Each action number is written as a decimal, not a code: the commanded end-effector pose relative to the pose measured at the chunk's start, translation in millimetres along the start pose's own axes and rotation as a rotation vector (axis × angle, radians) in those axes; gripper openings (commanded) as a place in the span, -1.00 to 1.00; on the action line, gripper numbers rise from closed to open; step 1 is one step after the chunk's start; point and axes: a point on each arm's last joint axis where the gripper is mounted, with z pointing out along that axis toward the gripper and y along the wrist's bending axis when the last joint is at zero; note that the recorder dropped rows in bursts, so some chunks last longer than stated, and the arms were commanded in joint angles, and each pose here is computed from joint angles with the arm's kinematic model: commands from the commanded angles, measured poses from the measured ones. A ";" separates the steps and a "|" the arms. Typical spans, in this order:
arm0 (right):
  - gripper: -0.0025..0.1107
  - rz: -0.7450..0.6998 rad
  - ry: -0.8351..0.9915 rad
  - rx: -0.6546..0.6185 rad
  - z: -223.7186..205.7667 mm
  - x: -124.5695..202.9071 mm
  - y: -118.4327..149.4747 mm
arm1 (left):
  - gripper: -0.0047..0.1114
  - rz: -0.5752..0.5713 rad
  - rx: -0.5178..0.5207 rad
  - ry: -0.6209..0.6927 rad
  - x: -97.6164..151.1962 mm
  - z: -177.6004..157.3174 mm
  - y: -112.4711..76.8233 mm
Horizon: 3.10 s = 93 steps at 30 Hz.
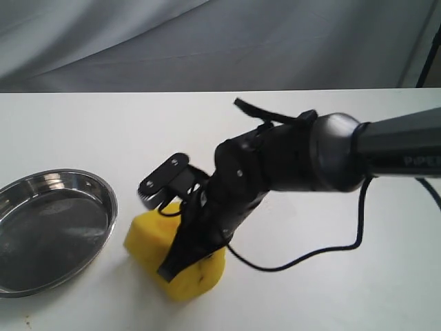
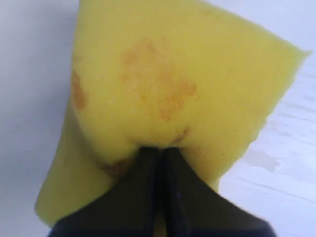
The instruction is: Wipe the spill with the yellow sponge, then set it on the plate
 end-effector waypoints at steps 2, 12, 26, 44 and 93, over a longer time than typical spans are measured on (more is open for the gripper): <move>-0.96 0.175 0.043 0.096 -4.0 21.5 -75.6 | -0.92 -0.003 0.001 -0.010 -0.3 -0.2 -0.1; -0.96 0.451 0.020 0.198 -26.5 64.0 -170.2 | -0.92 -0.003 0.001 -0.010 -0.3 -0.2 -0.1; -0.96 0.174 0.009 0.043 -2.8 16.6 -66.9 | -0.92 -0.003 0.001 -0.010 -0.3 -0.2 -0.1; -0.96 -0.131 0.045 -0.097 10.0 3.6 58.4 | -0.92 -0.003 0.001 -0.010 -0.3 -0.2 -0.1; -0.96 0.284 0.064 0.091 -34.0 3.0 -102.8 | -0.92 -0.003 0.001 -0.010 -0.3 -0.2 -0.1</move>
